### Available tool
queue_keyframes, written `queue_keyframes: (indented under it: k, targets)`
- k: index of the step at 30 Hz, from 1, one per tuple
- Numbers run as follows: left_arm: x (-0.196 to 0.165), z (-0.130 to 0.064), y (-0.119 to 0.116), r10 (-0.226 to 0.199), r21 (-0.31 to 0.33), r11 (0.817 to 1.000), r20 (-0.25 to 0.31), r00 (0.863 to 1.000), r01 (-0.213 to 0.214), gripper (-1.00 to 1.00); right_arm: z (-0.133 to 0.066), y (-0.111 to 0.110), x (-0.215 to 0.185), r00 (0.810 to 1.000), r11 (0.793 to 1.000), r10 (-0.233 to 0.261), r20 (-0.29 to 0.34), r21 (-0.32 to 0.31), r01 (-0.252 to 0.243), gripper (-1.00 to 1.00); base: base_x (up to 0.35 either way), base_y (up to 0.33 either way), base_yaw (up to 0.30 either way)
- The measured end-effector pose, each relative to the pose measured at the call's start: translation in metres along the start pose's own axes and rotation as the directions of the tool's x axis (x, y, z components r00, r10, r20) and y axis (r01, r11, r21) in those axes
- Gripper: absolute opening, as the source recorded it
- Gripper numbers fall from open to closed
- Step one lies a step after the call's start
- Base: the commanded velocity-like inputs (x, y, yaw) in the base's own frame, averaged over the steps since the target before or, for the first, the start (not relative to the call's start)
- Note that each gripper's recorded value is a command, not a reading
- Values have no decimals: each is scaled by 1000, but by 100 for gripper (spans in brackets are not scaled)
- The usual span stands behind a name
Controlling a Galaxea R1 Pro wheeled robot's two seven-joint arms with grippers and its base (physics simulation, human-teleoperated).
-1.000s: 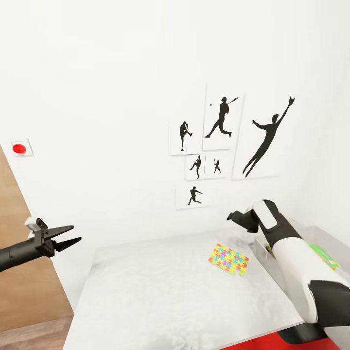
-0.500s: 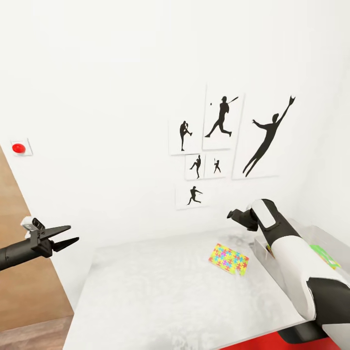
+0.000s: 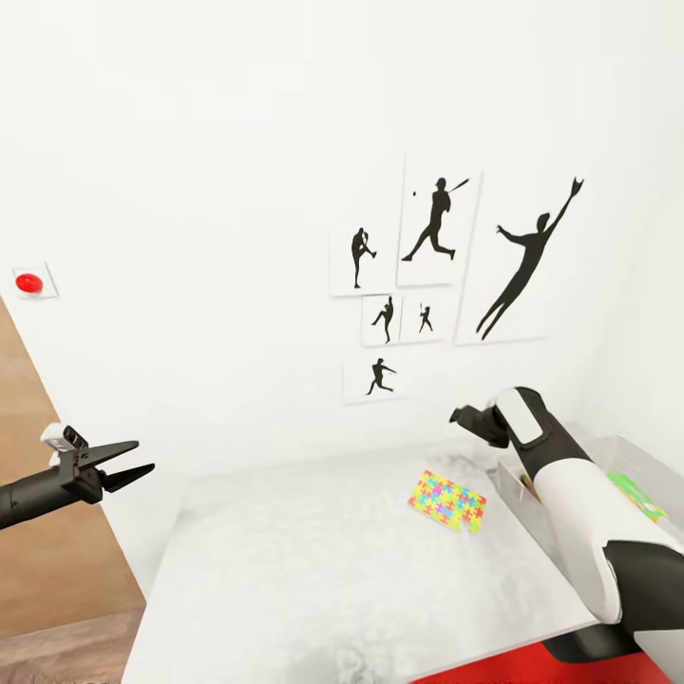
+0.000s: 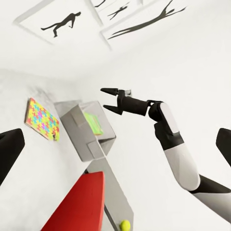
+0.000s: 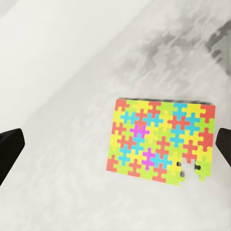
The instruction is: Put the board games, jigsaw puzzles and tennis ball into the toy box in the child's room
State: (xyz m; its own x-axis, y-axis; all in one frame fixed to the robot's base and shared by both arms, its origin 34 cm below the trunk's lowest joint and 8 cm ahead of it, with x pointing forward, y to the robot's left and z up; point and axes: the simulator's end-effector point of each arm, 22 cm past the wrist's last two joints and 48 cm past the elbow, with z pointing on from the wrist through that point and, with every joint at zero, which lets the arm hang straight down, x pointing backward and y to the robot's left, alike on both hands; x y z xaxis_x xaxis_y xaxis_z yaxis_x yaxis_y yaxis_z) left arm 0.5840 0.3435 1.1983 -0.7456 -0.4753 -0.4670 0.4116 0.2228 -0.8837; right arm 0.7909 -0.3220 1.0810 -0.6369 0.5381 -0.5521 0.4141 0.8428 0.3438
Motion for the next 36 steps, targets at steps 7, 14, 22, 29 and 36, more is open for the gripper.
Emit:
queue_keyframes:
  k: [7,14,22,29,36]
  targets:
    - [3,2,7,-13,-7,1000,-7,1000,13,100,5,-4,0,1000,1000,-1,-7,10,1,100,0,0,0]
    - [4,3,13,-23,-13,1000,-11,1000,23,100,7,-2,-4,1000,1000,-2,-6,10,2,100,0,0,0]
    - [6,6,20,-36,-18,999,-15,999,36,100,10,3,-11,1000,1000,0,-20,12,0,100,0,0,0]
    - [7,6,26,-46,-25,999,-18,999,46,100,20,0,-3,998,999,8,-58,31,-6,100,0,0,0]
    - [8,7,32,-56,-32,998,-20,998,56,100,28,0,4,997,999,10,-79,40,-7,100,0,0,0]
